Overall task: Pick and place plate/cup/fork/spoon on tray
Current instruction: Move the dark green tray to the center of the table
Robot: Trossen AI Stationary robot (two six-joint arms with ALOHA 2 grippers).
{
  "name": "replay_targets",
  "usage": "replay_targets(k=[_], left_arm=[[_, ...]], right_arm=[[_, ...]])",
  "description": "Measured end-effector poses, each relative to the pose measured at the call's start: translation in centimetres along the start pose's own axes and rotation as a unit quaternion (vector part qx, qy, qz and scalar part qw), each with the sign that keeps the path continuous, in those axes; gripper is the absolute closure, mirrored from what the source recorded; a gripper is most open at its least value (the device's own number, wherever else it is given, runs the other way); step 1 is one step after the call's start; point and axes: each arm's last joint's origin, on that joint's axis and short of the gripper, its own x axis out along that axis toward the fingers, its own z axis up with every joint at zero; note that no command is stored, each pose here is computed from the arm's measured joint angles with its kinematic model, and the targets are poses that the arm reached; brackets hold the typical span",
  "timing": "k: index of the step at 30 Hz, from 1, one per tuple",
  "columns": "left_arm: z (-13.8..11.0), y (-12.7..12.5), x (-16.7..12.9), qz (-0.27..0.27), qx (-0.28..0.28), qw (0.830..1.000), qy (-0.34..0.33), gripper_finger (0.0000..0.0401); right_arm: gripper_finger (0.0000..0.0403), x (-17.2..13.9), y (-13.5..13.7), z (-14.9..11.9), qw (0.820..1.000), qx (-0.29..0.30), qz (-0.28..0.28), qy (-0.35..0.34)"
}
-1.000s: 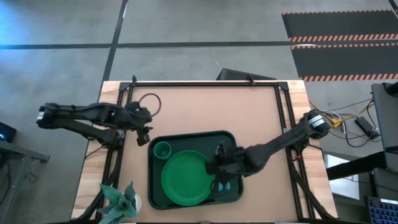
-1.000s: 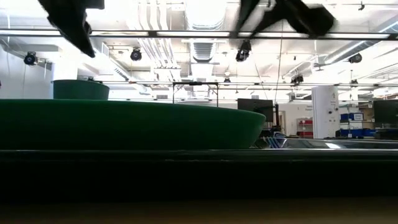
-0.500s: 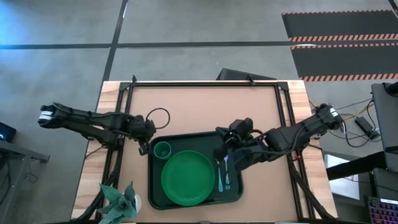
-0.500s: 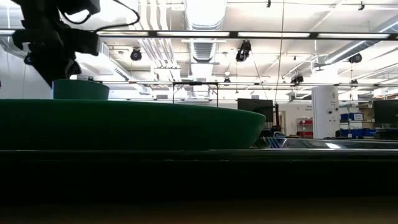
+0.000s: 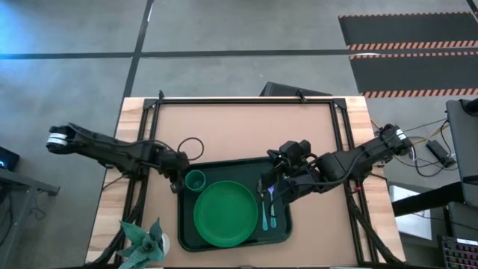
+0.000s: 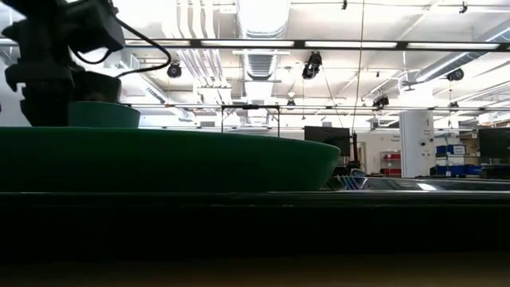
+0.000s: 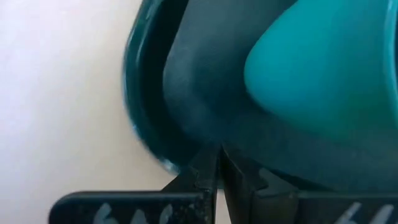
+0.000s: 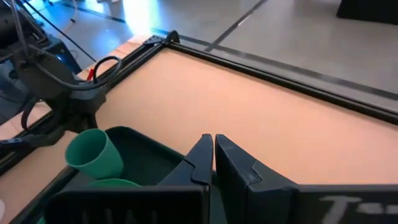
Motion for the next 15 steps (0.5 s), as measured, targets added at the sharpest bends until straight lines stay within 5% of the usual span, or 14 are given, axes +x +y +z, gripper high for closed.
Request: replay_targets(k=[15], left_arm=[[0.1,0.5,4.0,-0.009,-0.006,1.0,-0.007,0.0401]], right_arm=[[0.0394,0.0,0.0,0.0,1.0,0.004,0.001,0.001]])
